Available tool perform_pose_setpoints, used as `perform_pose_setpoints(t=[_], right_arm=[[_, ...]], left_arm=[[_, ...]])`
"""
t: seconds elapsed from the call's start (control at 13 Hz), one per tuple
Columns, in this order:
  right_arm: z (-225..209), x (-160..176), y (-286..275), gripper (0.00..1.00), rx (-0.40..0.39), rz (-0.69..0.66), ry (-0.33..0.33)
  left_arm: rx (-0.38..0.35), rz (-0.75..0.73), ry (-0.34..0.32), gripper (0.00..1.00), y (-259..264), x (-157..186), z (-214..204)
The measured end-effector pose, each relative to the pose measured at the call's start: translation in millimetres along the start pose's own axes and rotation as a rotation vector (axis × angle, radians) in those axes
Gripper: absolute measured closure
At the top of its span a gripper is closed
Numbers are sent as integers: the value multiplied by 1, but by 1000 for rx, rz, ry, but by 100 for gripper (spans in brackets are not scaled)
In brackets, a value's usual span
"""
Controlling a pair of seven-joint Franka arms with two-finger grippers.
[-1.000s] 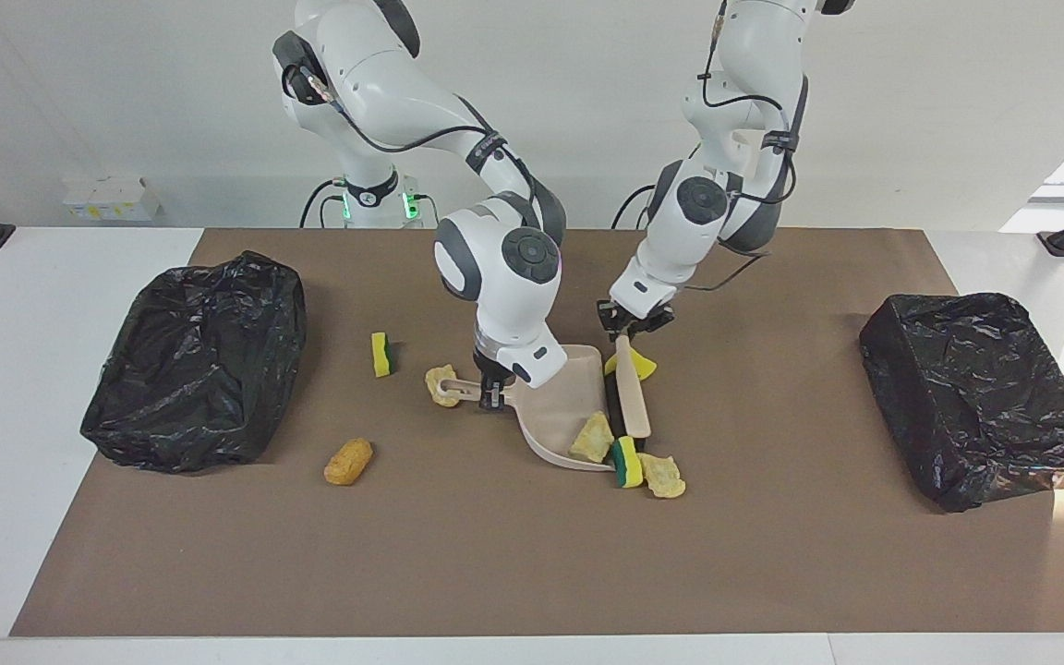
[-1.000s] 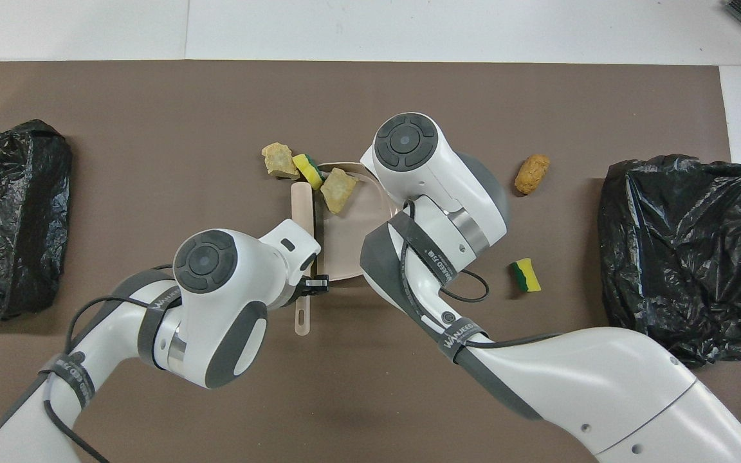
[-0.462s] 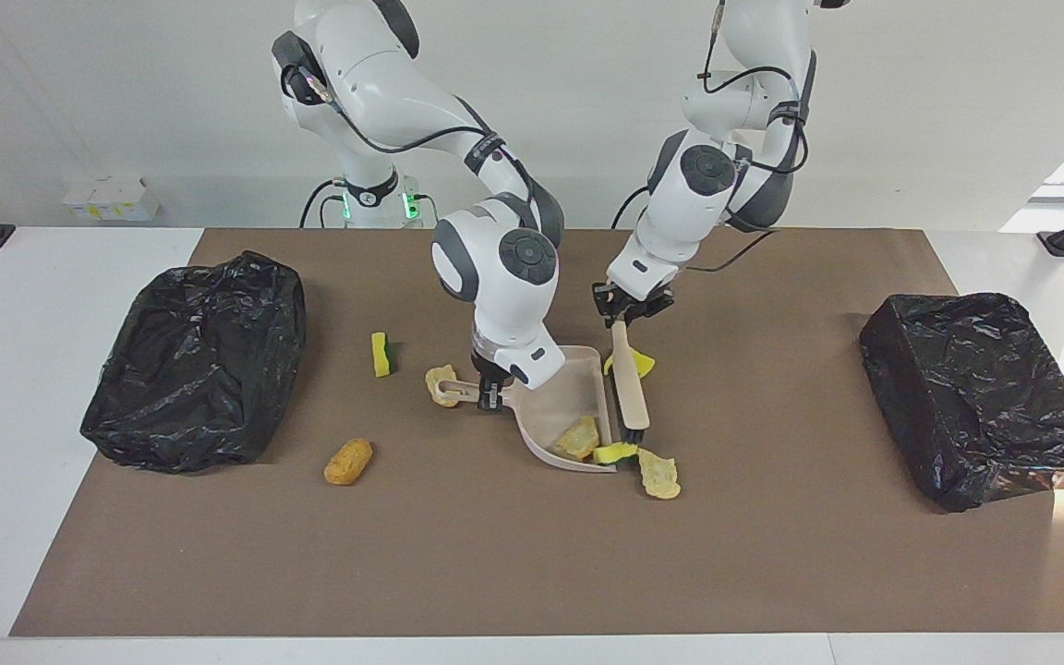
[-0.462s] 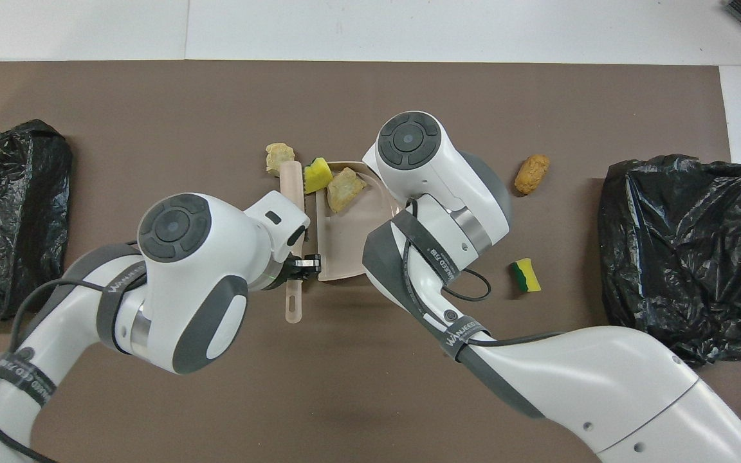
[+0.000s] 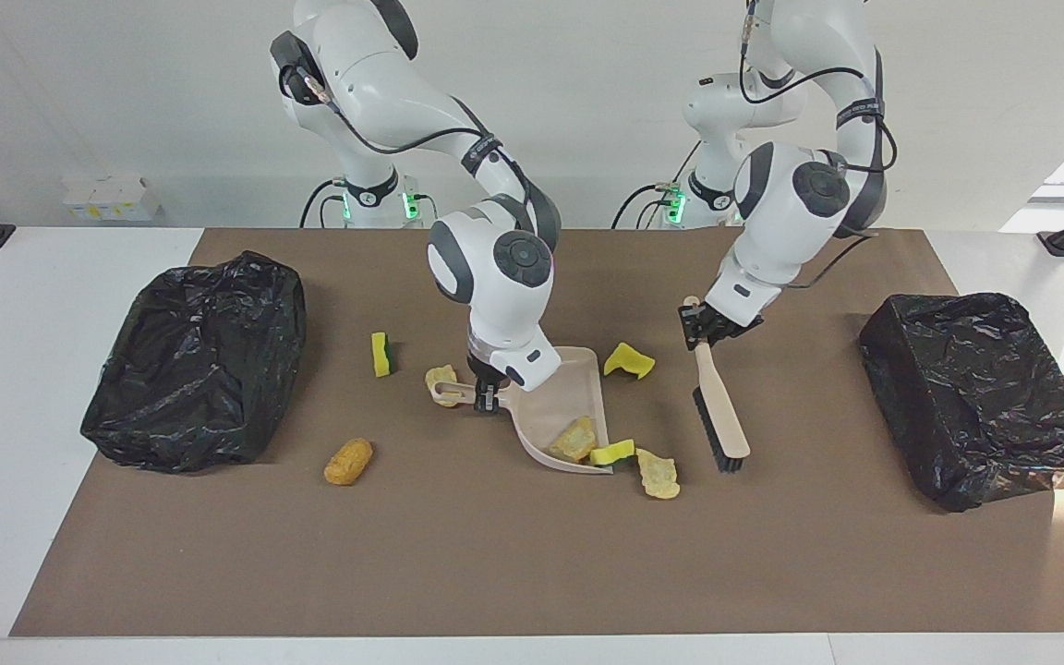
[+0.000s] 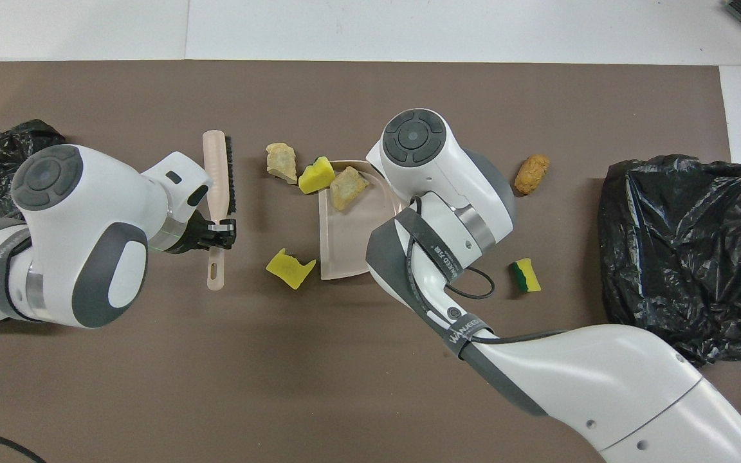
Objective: Sweep and dump trash in bin
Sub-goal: 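Sweep the trash into the dustpan with the left gripper's brush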
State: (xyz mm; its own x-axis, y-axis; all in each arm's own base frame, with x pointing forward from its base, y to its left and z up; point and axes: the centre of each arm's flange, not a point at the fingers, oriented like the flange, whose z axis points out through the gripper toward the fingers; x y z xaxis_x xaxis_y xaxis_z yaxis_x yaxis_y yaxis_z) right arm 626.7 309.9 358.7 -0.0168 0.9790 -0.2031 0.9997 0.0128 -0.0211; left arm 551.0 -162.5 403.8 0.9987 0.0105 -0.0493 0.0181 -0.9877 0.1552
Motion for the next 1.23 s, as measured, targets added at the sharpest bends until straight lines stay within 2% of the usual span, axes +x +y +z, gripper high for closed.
perform_pose_setpoints(t=[0.23, 0.38, 0.54, 0.69, 0.85, 1.0, 1.23], right_arm=[[0, 0, 0, 69, 0, 0, 0], [0, 0, 0, 69, 0, -1, 0], [0, 0, 0, 69, 0, -1, 0], [0, 0, 0, 69, 0, -1, 0], [0, 0, 0, 69, 0, -1, 0], [0, 0, 0, 69, 0, -3, 0], [0, -1, 1, 69, 0, -11, 1]], left_arm=[[-32, 59, 21, 73, -4, 18, 39], [-40, 106, 8, 73, 13, 16, 57], [-35, 170, -21, 73, 45, 1, 65], [-13, 241, -94, 73, 88, -27, 73], [10, 270, -130, 73, 135, -60, 75], [26, 244, -129, 73, 164, -83, 68], [54, 97, -110, 73, 159, -90, 34]])
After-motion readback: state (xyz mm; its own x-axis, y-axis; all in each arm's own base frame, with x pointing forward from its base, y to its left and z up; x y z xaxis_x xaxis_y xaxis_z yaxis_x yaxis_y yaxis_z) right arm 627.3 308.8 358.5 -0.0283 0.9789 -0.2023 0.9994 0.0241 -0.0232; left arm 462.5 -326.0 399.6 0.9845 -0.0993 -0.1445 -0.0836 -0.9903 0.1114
